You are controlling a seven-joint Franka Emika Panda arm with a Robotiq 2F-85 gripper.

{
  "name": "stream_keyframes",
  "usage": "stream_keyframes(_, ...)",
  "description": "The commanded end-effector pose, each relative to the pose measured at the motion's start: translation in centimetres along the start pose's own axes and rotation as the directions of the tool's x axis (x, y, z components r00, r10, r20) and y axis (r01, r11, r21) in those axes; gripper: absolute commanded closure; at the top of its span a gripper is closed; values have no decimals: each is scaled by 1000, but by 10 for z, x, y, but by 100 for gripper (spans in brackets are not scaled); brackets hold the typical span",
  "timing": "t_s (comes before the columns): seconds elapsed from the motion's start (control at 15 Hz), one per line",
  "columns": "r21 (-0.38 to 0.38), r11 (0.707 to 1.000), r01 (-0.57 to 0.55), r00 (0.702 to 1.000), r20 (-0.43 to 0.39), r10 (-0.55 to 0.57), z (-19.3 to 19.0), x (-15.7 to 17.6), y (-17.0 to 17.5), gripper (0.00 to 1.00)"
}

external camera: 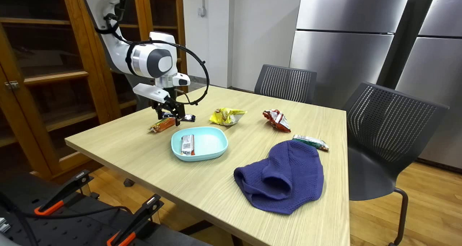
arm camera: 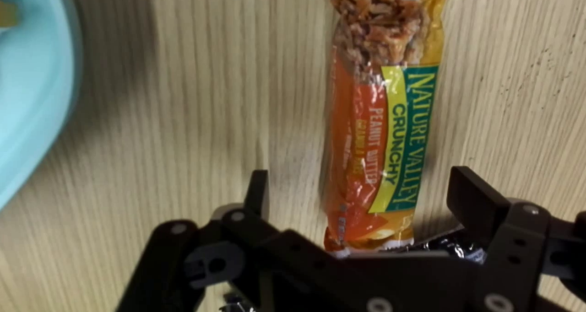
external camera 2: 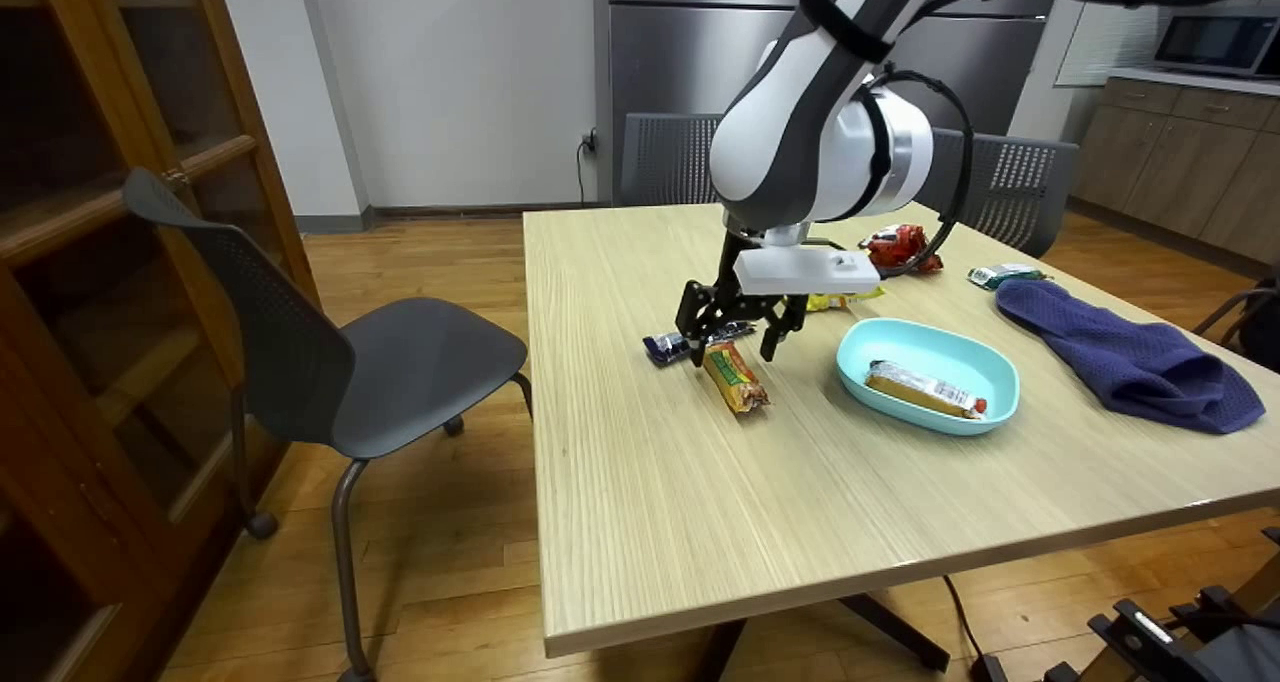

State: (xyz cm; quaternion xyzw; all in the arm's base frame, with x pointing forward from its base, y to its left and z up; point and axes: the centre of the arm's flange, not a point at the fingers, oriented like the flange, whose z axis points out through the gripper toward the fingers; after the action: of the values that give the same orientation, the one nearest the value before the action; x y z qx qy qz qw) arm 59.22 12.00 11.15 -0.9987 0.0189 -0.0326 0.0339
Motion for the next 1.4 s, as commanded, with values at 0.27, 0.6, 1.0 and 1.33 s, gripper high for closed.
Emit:
stream_keyframes(0.27,-16,1000,-19,1000,-18,19,3,2,-5,26)
stream_keyframes(0.6,-9,999,-35,999,-30,34,1,3,-2,66)
stream_keyframes(1.0,8,999,-37,999,-23,37,-10,-2,-6,81)
stream_keyframes(1.33,12,1000,-18,1000,-9,18,-41,-14,-11,81)
